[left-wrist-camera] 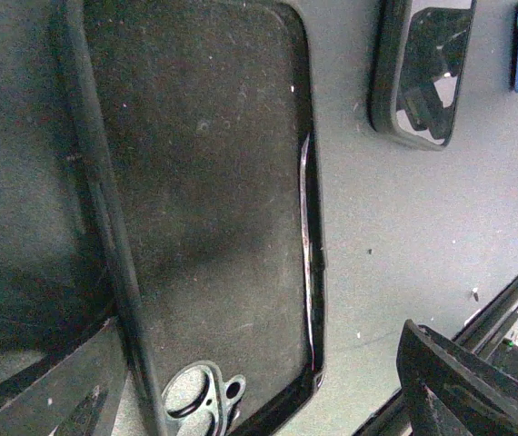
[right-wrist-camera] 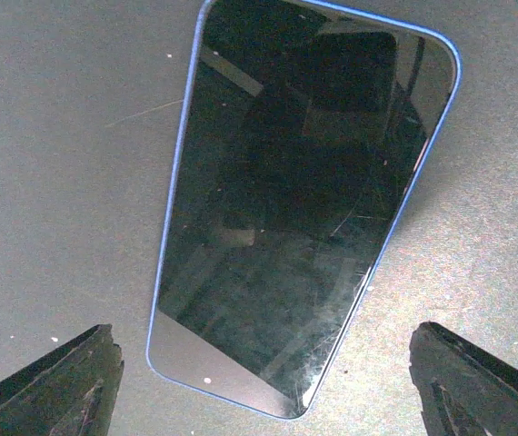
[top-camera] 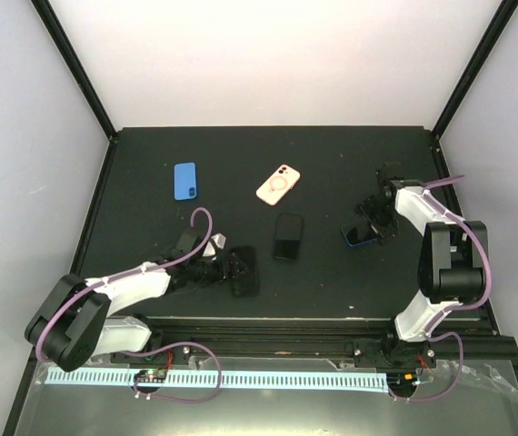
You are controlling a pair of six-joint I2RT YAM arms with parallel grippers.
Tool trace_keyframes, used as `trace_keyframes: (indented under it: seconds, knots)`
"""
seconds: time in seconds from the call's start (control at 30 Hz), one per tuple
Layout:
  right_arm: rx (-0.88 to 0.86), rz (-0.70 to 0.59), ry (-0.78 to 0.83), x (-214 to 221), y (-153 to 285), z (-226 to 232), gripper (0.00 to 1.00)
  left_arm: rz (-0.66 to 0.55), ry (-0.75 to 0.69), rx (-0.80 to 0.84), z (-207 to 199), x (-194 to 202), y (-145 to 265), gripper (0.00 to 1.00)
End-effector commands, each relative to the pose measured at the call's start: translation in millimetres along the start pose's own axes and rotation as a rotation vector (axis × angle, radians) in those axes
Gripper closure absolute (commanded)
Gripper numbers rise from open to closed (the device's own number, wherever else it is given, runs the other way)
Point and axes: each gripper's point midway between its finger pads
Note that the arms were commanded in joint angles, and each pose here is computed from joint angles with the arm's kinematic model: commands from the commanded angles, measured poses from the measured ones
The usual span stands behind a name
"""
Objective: Put the phone into the phone case
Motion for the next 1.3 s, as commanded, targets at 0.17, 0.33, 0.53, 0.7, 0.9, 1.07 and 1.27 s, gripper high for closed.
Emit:
trace_keyframes:
  seconds: [0.17, 0.33, 0.53, 0.7, 0.9, 1.07, 1.27]
  knots:
    - [0.054, 0.024, -0.102, -6.1, -11.8, -1.5, 0.14, 0.009, 0.017, 0.023, -6.7, 12.7, 1.8, 0.16]
    - [0.087, 0.025, -0.120, -9.2, -19.0, -3.9, 0.14, 0.001, 0.012, 0.035, -11.9, 15.2, 3.7, 0.16]
    - [0.118, 0.050, -0.148, -7.5, -27.0, -4.4, 0.14, 0.013, 0.012, 0.035, -13.5, 18.6, -0.4, 0.16]
    - [0.121, 0.089, -0.158, -3.9, -38.3, -1.2, 0.17, 0.018, 0.005, 0.040, -17.8, 20.2, -2.5, 0.16]
    - [0.147, 0.117, -0.174, -0.1, -50.6, -4.2, 0.18, 0.019, 0.006, 0.038, -18.5, 20.8, -3.2, 0.16]
    - [0.183, 0.101, -0.187, -2.3, -51.9, -11.8, 0.17, 0.016, 0.003, 0.043, -21.1, 20.2, -2.4, 0.16]
    - [0.212, 0.101, -0.207, -4.0, -55.2, -15.5, 0.15, 0.008, 0.000, 0.046, -23.7, 18.6, -1.3, 0.16]
Point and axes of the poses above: each gripper's point midway between its finger pads, its own y axis back along the fingers, its own z axis along the line the jaws close on, x = y × z, and after that the axes turned 5 degrees about -y, right-handed
